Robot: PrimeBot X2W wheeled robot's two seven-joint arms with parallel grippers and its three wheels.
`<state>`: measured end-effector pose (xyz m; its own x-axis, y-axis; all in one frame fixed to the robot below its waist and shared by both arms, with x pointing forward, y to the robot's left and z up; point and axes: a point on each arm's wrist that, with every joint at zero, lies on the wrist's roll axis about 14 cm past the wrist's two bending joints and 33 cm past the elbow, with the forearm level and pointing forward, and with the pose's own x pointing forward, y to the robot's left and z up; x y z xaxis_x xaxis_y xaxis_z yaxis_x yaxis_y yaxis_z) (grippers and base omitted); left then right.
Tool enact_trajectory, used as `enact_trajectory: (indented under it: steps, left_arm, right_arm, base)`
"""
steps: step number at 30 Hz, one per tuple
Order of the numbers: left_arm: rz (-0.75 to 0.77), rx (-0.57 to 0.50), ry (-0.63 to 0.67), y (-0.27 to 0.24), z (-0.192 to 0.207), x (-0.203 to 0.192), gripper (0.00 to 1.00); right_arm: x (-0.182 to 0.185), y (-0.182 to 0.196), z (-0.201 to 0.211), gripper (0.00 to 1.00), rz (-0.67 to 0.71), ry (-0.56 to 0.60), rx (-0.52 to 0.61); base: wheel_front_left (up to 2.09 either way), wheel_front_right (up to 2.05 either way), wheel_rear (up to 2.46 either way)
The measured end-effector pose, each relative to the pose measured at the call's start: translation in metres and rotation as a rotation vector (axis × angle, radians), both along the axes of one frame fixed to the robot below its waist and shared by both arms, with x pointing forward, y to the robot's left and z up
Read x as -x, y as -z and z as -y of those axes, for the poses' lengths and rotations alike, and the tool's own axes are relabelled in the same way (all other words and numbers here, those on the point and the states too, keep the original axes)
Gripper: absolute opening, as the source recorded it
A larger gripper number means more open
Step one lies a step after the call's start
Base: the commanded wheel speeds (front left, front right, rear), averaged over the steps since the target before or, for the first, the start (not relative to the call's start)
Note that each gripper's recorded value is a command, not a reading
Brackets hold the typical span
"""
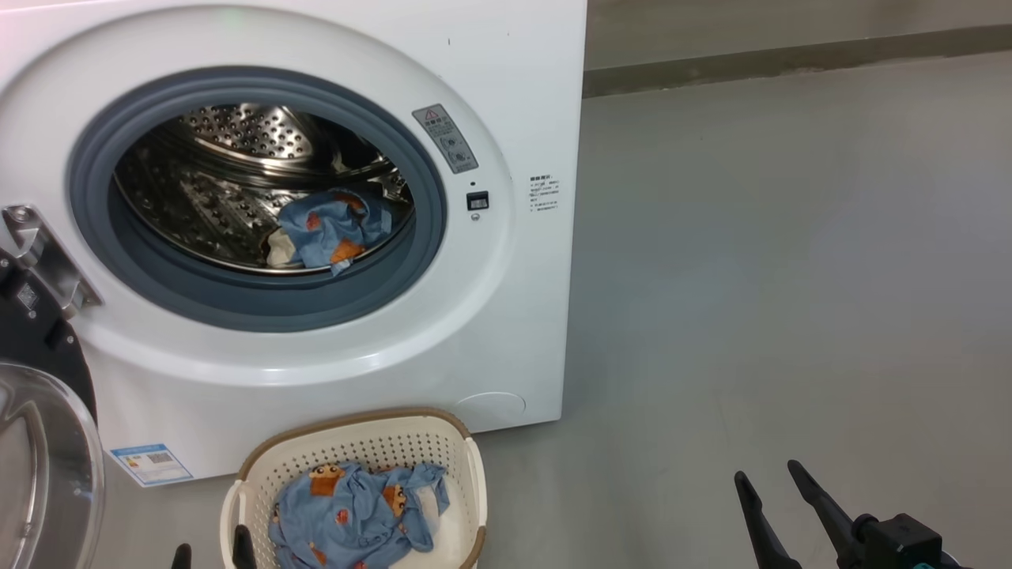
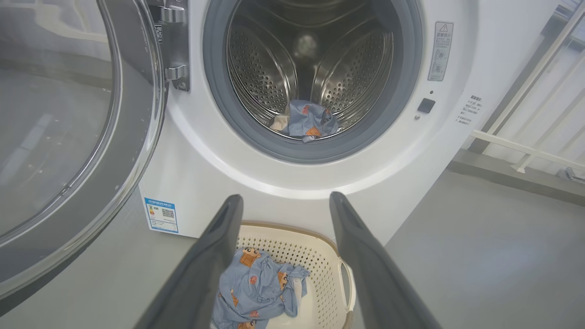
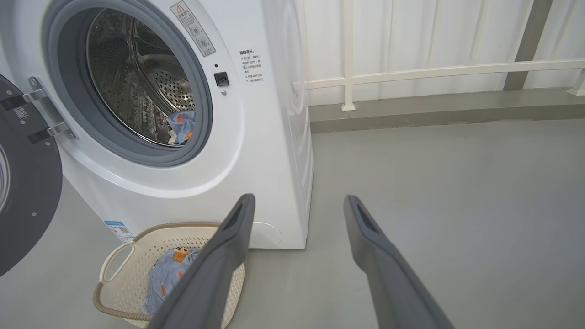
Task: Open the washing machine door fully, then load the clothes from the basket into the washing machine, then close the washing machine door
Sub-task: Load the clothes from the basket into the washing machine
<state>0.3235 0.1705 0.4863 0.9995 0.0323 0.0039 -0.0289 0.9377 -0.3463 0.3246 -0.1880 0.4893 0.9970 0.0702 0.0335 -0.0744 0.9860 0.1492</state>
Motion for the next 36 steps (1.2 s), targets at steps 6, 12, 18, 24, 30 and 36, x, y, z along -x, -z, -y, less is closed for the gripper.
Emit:
enact_trajectory:
  steps: [6,12,18,24,30,36]
  left_arm:
    - [-0.022,0.004,0.03,0.006,0.01,-0.004,1.0]
    - [-0.065,0.016,0.087,0.02,0.029,-0.013,1.0]
    - [-0.082,0.019,0.121,0.028,0.041,-0.041,1.0]
    - [-0.173,0.01,0.152,0.06,0.052,-0.059,1.0]
    - [-0.229,-0.007,0.174,0.086,0.059,-0.087,1.0]
    - [-0.334,-0.011,0.19,0.128,0.066,-0.112,1.0]
  right_arm:
    - [-0.001,0.007,0.001,1.0,-0.024,0.004,-0.001]
    - [-0.003,0.018,-0.001,1.0,-0.062,0.004,-0.006]
    - [-0.02,0.023,-0.004,1.0,-0.079,-0.004,-0.007]
    - [-0.041,0.027,-0.003,1.0,-0.091,-0.002,-0.007]
    - [-0.056,0.041,-0.003,1.0,-0.126,-0.003,-0.006]
    - [-0.076,0.054,-0.005,1.0,-0.153,-0.012,-0.003]
  base:
    - [0.0,0.0,0.0]
    - [0.0,0.0,0.0]
    - [0.0,0.0,0.0]
    - [0.0,0.0,0.0]
    - [0.0,0.0,0.0]
    - [0.0,0.0,0.0]
